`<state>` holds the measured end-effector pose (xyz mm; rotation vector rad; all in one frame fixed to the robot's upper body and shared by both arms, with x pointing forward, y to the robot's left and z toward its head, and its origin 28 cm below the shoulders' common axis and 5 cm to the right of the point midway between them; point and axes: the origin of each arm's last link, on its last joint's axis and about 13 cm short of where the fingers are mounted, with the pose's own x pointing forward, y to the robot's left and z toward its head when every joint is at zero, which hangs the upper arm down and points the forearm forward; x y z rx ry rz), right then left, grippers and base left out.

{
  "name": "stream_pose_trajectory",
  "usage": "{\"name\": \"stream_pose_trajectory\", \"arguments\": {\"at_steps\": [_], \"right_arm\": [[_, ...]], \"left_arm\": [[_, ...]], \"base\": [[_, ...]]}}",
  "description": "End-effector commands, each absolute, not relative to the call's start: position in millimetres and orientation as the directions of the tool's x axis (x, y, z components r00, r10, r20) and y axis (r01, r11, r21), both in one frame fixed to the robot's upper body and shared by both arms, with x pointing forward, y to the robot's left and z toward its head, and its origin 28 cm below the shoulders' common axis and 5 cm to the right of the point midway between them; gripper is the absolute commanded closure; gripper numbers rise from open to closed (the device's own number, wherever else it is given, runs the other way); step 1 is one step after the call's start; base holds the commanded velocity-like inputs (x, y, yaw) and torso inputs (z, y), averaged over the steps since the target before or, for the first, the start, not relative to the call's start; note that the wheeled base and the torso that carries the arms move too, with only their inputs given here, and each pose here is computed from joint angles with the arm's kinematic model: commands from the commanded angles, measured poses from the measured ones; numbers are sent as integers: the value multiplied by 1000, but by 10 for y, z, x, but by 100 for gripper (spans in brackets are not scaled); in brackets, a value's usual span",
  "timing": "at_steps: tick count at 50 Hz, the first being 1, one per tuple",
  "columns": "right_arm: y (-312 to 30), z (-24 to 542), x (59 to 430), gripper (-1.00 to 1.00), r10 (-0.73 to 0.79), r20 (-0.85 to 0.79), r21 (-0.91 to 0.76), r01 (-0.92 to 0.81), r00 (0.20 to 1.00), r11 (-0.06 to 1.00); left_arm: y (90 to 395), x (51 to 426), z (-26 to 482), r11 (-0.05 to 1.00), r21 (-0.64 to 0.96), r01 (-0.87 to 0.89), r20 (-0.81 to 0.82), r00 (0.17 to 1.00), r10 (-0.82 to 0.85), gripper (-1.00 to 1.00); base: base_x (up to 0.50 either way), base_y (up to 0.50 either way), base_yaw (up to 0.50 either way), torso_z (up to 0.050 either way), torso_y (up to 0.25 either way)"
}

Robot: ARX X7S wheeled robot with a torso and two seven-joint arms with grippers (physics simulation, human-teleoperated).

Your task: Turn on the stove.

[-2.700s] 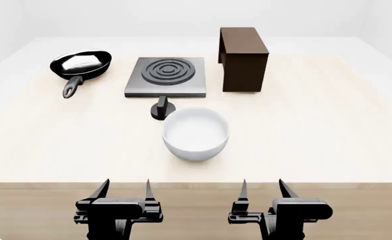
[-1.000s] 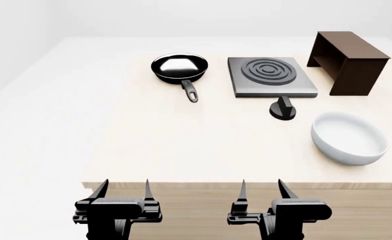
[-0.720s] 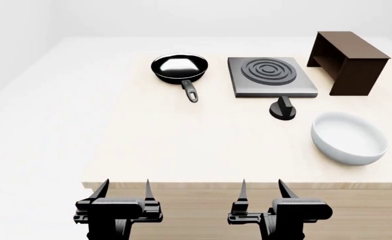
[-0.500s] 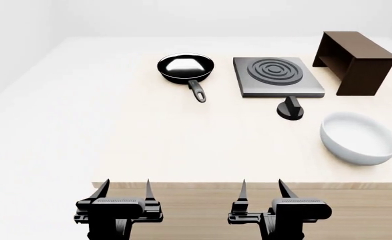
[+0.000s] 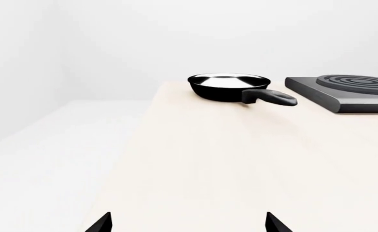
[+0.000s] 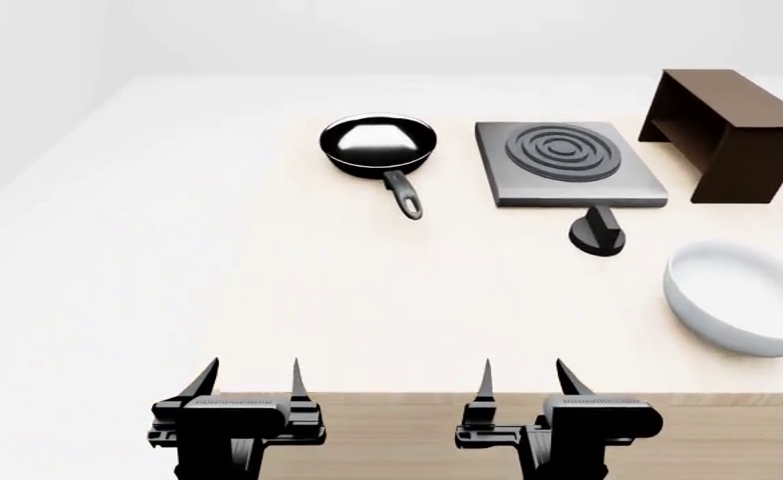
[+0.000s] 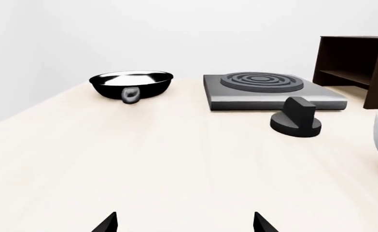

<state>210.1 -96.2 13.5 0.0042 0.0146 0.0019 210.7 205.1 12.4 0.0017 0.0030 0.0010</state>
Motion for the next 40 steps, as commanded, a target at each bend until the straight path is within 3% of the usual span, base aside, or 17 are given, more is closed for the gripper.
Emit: {"name": "stream_pose_trajectory", "arguments": {"at_steps": [1, 40], "right_arm": [[-966, 136, 2113, -100, 1, -18, 7, -1, 1000, 1000], [-960, 130, 2109, -100, -2, -18, 2, 2, 1000, 1000]], "left_arm": [[2046, 2112, 128, 1000, 2, 1, -2, 1000, -1, -100], [2048, 2106, 123, 1000, 3, 3, -3, 1000, -3, -100]], "base": [[371, 0, 0, 0, 0], [426, -101, 0, 0, 0]]}}
